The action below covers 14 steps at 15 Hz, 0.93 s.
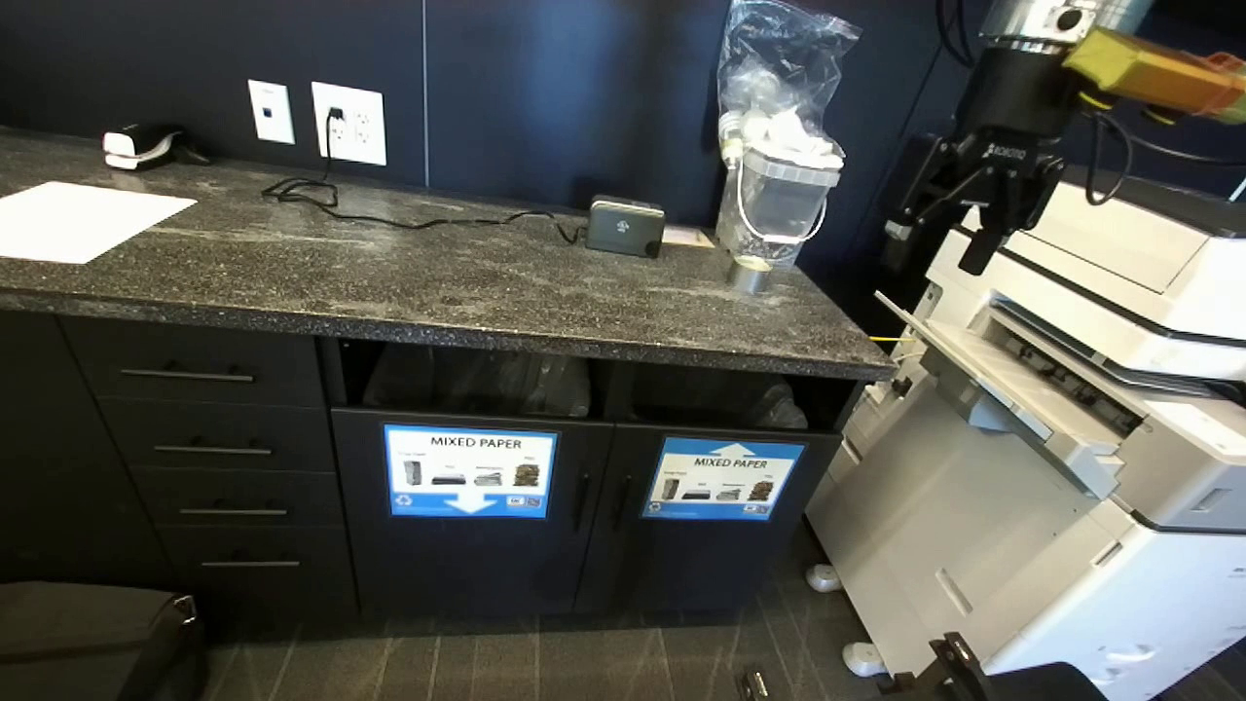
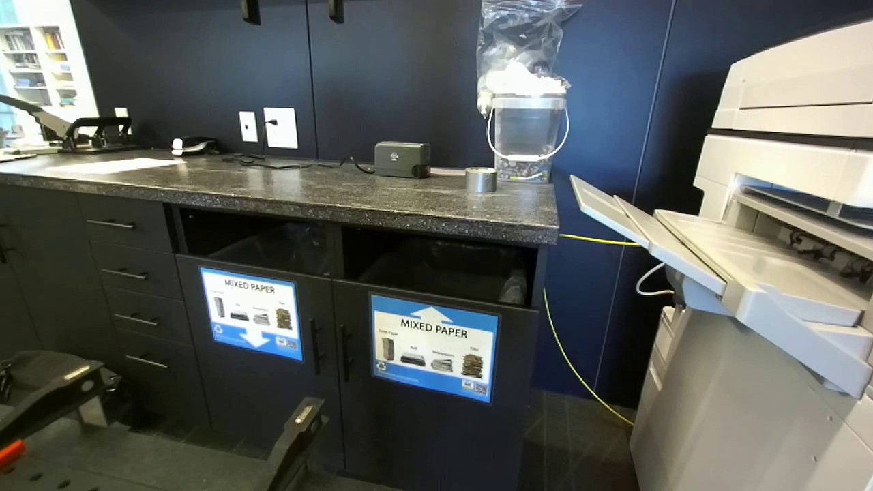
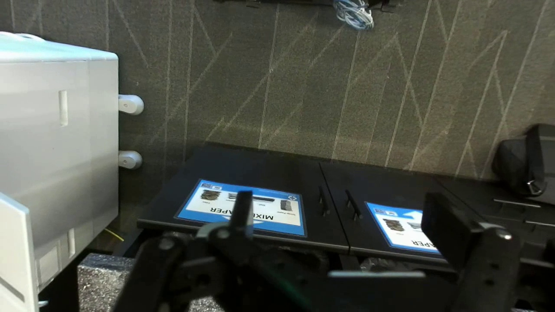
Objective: Put the two tissues into the rubbish can.
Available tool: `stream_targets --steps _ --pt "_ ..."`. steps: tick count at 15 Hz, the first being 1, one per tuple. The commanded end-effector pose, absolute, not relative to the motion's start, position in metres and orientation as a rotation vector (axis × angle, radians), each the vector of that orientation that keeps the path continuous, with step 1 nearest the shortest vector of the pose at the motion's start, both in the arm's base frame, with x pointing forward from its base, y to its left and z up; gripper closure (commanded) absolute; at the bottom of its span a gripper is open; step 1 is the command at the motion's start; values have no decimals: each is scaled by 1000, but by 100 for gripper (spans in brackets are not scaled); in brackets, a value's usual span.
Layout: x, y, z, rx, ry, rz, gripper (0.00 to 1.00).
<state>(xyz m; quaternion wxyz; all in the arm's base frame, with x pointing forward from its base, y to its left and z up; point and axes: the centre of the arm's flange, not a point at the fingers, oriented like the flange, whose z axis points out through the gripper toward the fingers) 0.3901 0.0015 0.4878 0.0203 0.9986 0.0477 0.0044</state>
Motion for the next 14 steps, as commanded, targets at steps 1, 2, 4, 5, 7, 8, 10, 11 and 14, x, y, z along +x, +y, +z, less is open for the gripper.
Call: stream_targets --steps 1,2,4,5,7,8,10,11,14 --pt "351 -2 500 3107 82 88 0" --pt "343 -3 502 3106 72 100 0" --pt "330 -5 507 3105 58 108 0" --pt "323 -6 509 3105 50 111 0" --pt "308 -7 513 3102 36 112 0" --pt "302 -7 513 3092 40 91 0" --pt "322 -9 507 3105 64 70 0" --pt "321 -9 508 3105 65 75 0" --pt "324 -9 503 3105 65 53 0"
